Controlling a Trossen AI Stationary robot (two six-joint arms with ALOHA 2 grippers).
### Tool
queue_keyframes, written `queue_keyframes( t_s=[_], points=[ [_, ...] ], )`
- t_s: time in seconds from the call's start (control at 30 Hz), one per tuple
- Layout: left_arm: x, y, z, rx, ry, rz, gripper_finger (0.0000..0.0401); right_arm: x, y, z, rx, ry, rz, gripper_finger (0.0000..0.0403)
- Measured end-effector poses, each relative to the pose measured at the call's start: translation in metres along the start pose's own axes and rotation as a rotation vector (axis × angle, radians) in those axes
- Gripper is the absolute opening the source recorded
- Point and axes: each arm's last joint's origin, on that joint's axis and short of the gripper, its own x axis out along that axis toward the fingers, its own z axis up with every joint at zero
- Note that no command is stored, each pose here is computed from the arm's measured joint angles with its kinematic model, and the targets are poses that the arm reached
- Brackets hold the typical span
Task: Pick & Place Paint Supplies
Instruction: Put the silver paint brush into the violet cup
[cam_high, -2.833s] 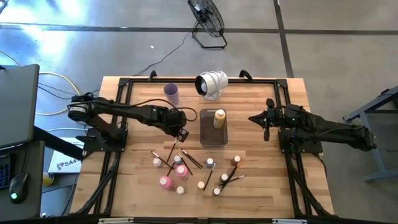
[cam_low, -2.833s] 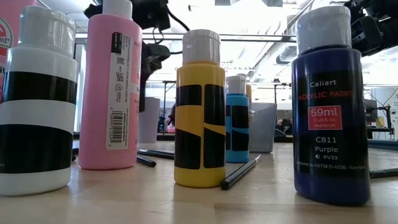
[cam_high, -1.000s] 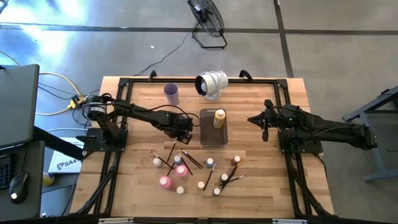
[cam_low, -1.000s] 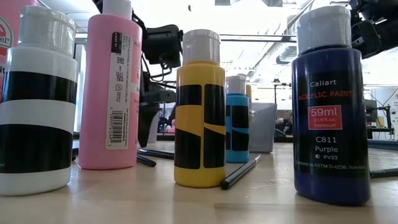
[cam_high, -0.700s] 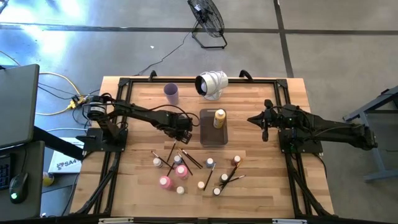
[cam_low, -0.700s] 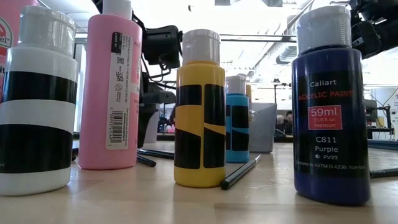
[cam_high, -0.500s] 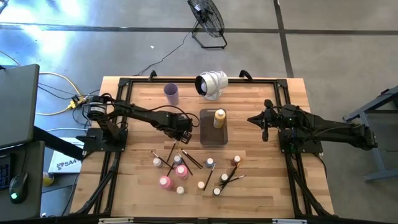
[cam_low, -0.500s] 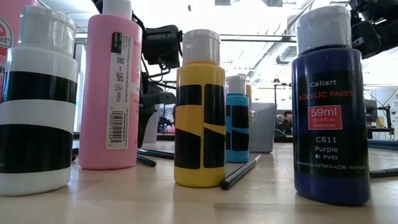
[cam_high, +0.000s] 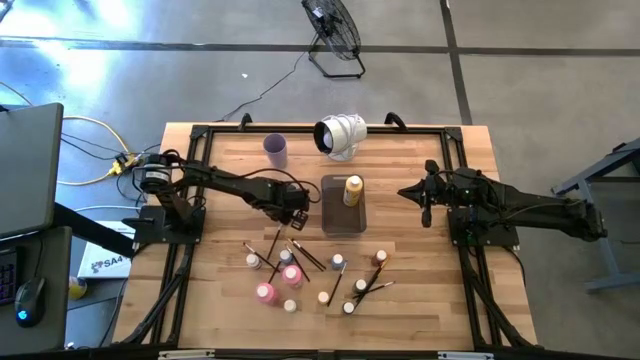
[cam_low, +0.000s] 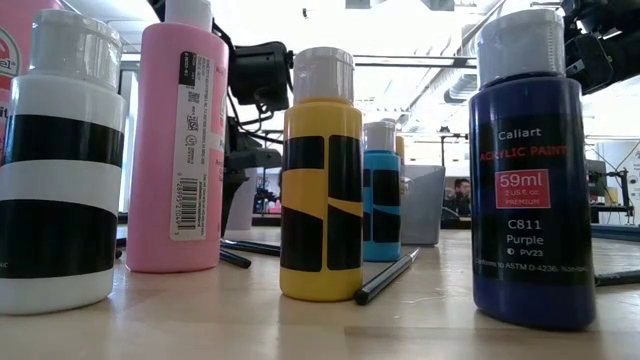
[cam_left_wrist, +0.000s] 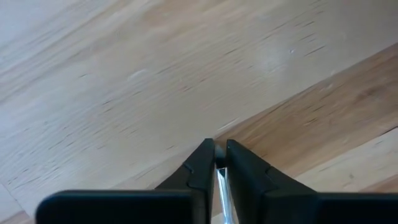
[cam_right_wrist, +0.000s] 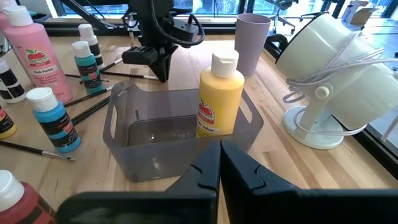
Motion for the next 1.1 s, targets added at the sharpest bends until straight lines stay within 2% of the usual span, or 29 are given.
queue_keyframes(
  t_s=[0.17, 0.47, 0.93, 1.1],
  points=[
    [0.000, 0.000, 0.000, 0.003, -0.001, -0.006, 0.0006, 0.000, 0.000, 0.000, 0.000, 0.000, 0.000, 0.0002],
    [-0.006, 0.001, 0.000, 0.038, -0.016, 0.008, 0.0001, 0.000, 0.000, 0.000, 0.000, 0.000, 0.002, 0.0002],
    [-0.042, -0.010, 0.016, 0.167, -0.083, 0.149, 0.0000, 0.000, 0.000, 0.000, 0.000, 0.000, 0.003, 0.0002],
    [-0.059, -0.015, 0.024, 0.232, -0.162, 0.216, 0.0000, 0.000, 0.000, 0.000, 0.002, 0.000, 0.003, 0.0002]
  ],
)
